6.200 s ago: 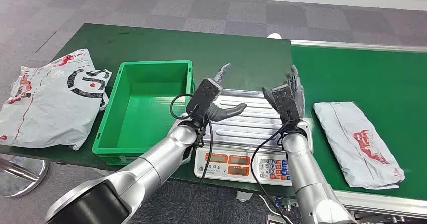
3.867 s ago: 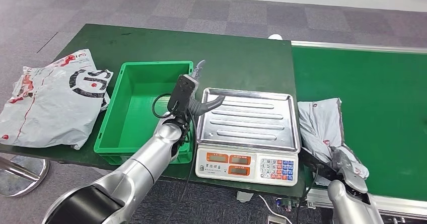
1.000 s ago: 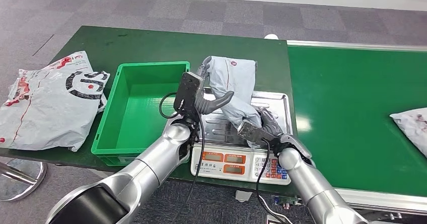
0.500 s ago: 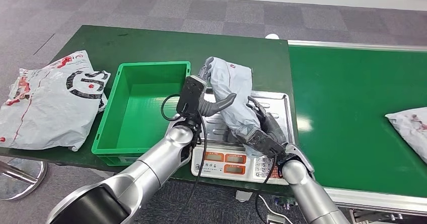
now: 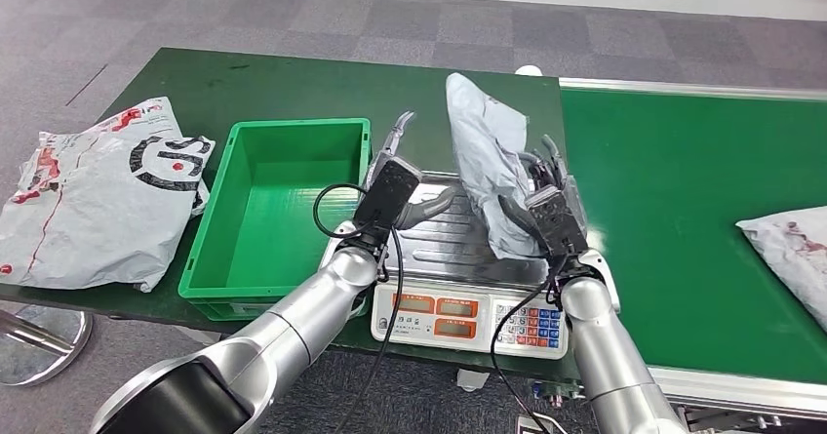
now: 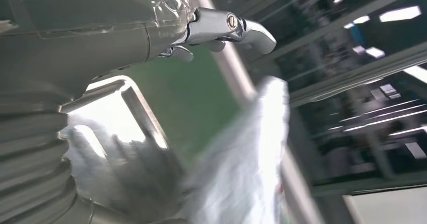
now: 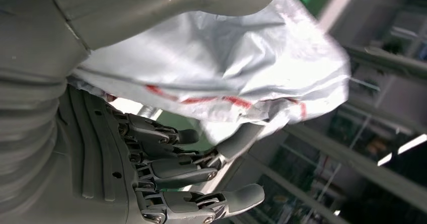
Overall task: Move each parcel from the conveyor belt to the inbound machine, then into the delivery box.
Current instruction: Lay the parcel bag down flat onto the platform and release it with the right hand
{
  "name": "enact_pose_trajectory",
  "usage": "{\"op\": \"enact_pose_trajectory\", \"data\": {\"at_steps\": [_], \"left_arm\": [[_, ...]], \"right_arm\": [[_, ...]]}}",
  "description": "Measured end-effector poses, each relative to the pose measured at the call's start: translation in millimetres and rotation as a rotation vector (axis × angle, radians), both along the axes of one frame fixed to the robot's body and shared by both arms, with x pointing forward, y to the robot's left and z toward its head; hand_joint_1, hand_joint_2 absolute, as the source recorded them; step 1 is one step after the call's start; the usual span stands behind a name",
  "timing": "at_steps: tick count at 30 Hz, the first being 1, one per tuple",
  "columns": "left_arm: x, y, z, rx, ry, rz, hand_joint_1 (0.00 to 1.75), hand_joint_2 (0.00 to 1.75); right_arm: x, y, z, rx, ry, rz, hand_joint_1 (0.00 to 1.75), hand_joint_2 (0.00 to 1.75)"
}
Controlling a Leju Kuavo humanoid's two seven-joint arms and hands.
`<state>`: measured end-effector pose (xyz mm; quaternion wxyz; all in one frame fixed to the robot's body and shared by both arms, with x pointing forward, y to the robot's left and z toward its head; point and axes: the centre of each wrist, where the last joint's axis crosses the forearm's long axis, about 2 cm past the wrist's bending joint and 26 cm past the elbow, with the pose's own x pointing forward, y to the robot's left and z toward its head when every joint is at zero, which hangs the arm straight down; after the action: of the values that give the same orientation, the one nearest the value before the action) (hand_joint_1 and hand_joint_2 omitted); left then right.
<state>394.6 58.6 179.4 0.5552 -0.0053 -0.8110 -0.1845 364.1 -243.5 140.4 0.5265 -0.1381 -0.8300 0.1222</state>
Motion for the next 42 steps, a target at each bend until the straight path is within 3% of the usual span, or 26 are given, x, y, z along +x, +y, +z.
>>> {"op": "enact_pose_trajectory", "data": {"at_steps": [4,8,13,22,29,42], "left_arm": [[-1.6,-1.7,-2.3,0.098,0.061,-0.039,0.0,1.75],[-0.6,-3.2,-0.3,0.212,0.063,-0.065,0.0,1.75],[2.6,-4.1,4.2,0.388,0.021,-0.109,0.0,1.75],[6.7,-3.4,9.5,0.45,-0.01,-0.14,0.0,1.75],[5.5,-6.7,10.7,0.572,-0.053,-0.178,0.0,1.75],[4.1,-8.2,9.8,0.597,-0.064,-0.189,0.0,1.75]], "right_arm": [[9.4,-0.5,6.7,0.077,-0.016,-0.04,0.0,0.0],[17.6,-0.3,8.9,0.126,-0.017,-0.033,0.0,0.0],[30.7,2.3,4.7,0.209,0.014,0.067,0.0,0.0],[41.4,8.3,-7.5,0.239,0.116,0.227,0.0,0.0],[44.0,3.4,-9.7,0.25,0.092,0.165,0.0,0.0],[44.0,-3.5,-12.3,0.236,0.101,0.157,0.0,0.0]]}}
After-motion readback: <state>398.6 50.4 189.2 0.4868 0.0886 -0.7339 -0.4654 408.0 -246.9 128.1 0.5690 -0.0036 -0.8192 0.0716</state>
